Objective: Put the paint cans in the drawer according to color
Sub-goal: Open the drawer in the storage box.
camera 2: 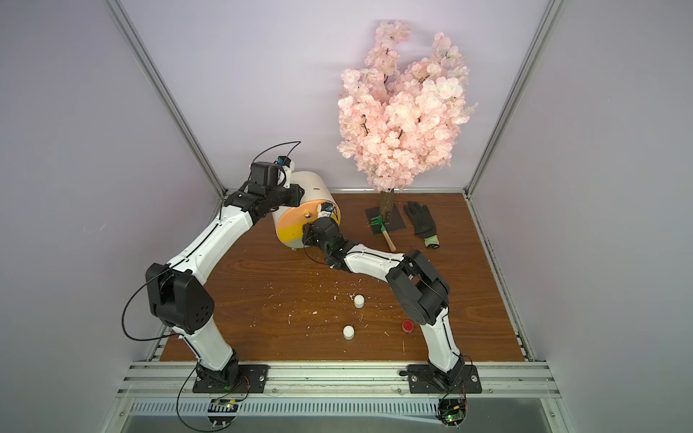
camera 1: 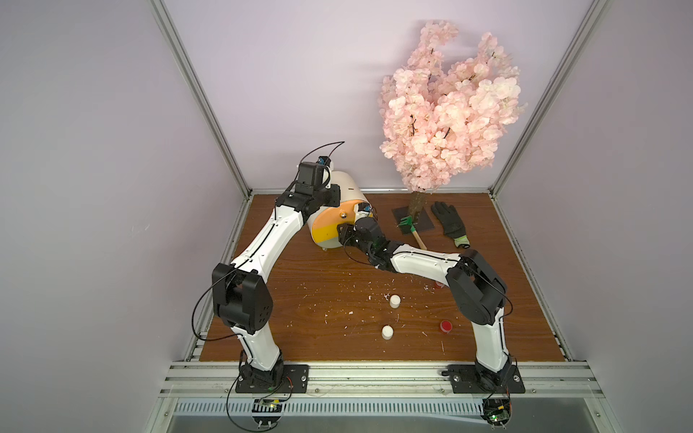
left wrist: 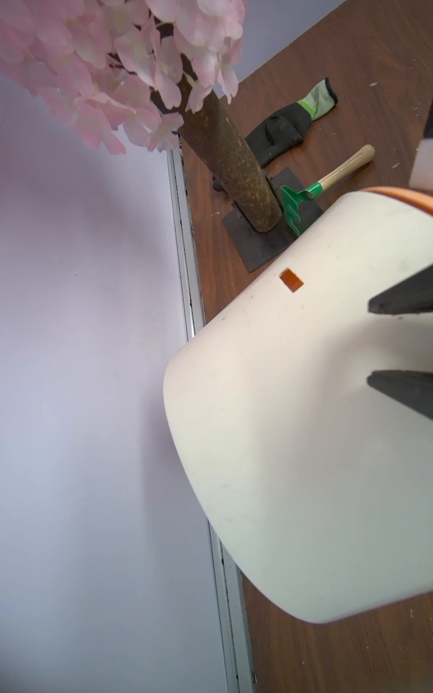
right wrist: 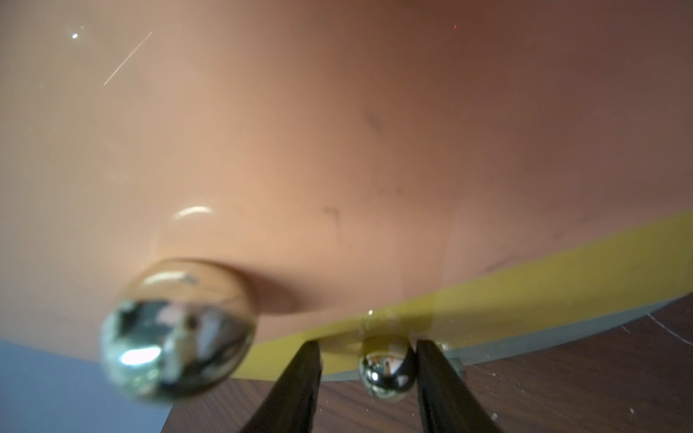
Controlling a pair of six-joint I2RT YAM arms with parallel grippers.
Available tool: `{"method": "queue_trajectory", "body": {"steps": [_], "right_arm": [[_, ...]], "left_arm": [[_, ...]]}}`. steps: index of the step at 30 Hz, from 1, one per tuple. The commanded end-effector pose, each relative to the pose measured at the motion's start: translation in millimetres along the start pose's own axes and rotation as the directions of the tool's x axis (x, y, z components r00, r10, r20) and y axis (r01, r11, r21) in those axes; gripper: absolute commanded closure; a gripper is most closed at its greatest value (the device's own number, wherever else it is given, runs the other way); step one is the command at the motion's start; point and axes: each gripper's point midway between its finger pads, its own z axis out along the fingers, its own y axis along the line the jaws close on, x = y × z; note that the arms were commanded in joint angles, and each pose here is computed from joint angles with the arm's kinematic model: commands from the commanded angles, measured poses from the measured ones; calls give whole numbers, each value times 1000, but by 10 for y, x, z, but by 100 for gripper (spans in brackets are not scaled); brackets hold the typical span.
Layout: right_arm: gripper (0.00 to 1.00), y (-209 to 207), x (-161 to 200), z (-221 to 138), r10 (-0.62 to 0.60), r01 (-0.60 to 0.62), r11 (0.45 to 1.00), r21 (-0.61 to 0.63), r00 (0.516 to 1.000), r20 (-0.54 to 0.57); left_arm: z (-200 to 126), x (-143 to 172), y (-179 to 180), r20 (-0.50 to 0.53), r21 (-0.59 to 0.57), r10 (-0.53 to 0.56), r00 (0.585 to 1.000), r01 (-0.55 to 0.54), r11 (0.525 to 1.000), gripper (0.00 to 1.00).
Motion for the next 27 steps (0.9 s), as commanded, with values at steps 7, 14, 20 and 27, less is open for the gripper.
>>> {"method": "queue_trajectory", "body": {"steps": [7,14,20,27], "right_arm": [[62,140,-231,-24,34,-31,999,-41,997,70],[71,120,-216,-85,38,-34,998,-49,997,71],[80,123,-202,-202,44,-39,997,-65,997,68],[84,78,-110,-359,39,-35,997,-67,998,47]], "left_arm": [[104,517,160,-170,-37,-23,985,17,999,70],[114,561,181,-179,-45,-22,984,15,999,69],[149,616,212,-191,-58,-24,981,13,998,69],[171,654,235,-200,-67,-22,979,9,998,69]]}}
